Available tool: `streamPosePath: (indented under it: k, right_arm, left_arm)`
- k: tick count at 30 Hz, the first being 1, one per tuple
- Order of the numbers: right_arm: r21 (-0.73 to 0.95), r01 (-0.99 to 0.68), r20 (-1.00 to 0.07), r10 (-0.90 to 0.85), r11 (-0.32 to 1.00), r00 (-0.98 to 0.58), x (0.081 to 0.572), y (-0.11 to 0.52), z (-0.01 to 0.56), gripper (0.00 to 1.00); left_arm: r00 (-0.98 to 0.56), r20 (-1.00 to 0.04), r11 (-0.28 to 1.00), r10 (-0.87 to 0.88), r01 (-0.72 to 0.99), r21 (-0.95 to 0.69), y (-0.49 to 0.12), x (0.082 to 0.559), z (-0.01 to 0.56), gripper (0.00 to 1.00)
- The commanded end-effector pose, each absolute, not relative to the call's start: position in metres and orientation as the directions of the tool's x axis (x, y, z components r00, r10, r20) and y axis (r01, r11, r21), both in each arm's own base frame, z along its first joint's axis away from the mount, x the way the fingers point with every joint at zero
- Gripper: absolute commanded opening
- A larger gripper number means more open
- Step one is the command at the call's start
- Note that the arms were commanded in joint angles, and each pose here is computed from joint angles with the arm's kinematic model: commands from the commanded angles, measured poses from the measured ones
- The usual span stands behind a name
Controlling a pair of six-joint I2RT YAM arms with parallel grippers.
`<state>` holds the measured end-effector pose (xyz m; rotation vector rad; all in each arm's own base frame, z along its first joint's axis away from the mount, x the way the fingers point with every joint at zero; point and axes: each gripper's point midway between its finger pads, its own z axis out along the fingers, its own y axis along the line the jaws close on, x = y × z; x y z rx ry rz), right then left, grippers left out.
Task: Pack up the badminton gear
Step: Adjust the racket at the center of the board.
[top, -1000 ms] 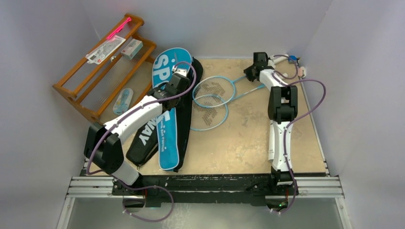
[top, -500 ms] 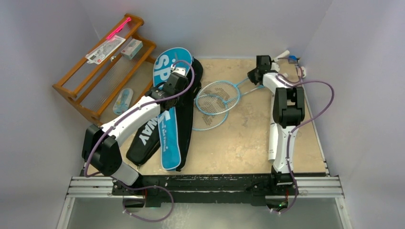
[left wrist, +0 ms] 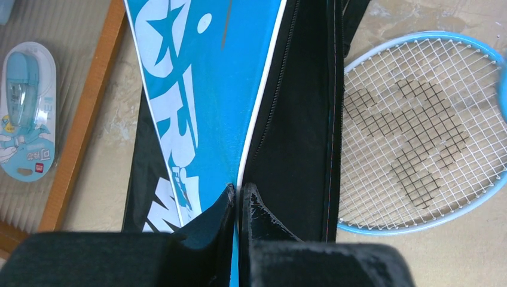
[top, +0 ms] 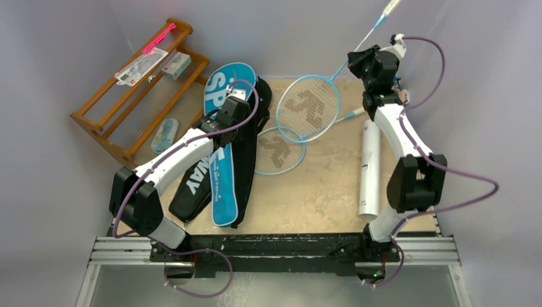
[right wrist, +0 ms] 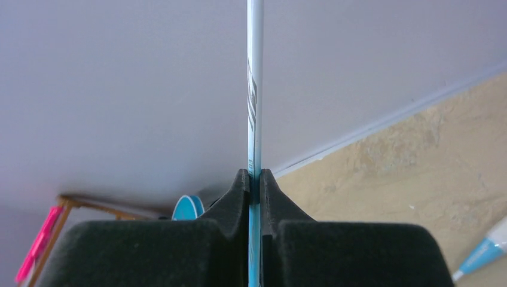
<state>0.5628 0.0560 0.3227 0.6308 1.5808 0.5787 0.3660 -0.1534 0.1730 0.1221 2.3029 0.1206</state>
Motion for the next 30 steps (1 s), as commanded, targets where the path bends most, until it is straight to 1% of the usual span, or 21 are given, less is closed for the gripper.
streamPosePath:
  k: [1,4,7,10,15,18,22,25,28,30]
  right_arm:
    - [0.557,-0.153,-0.826,0.563,0.816,-0.003,0.519,0.073,0.369,0.00]
    - [0.474,-0.304,-0.863,0.504,0.827,0.026,0.484,0.089,0.389,0.00]
    - [0.373,-0.488,-0.887,0.458,0.789,0.063,0.448,0.114,0.408,0.00]
    - [0.239,-0.661,-0.906,0.409,0.711,0.112,0.412,0.144,0.421,0.00]
    - [-0.022,-0.823,-0.937,0.275,0.567,0.214,0.362,0.195,0.425,0.00]
    - [-0.153,-0.840,-0.929,0.215,0.520,0.302,0.340,0.216,0.430,0.00]
    - [-0.312,-0.846,-0.883,0.196,0.432,0.426,0.311,0.231,0.437,0.00]
    - [-0.495,-0.828,-0.824,0.158,0.264,0.544,0.283,0.244,0.431,0.00]
    - [-0.581,-0.808,-0.800,0.113,0.102,0.590,0.267,0.251,0.416,0.00]
    - [-0.604,-0.797,-0.792,0.104,0.005,0.601,0.254,0.254,0.403,0.00]
  left_arm:
    - [-0.604,-0.790,0.992,0.103,0.003,0.127,-0.140,0.371,0.202,0.00]
    - [-0.596,-0.796,0.992,0.103,-0.001,0.128,-0.138,0.370,0.204,0.00]
    - [-0.587,-0.803,0.991,0.106,-0.007,0.135,-0.136,0.370,0.208,0.00]
    - [-0.573,-0.812,0.991,0.109,-0.004,0.136,-0.134,0.370,0.212,0.00]
    - [-0.555,-0.823,0.987,0.121,-0.018,0.158,-0.128,0.369,0.217,0.00]
    - [-0.546,-0.830,0.986,0.118,-0.032,0.161,-0.124,0.368,0.220,0.00]
    - [-0.534,-0.838,0.986,0.113,-0.040,0.159,-0.123,0.368,0.222,0.00]
    - [-0.535,-0.837,0.987,0.111,-0.040,0.157,-0.123,0.368,0.221,0.00]
    - [-0.536,-0.838,0.989,0.102,-0.039,0.144,-0.122,0.369,0.222,0.00]
    - [-0.537,-0.839,0.990,0.090,-0.041,0.132,-0.120,0.370,0.222,0.00]
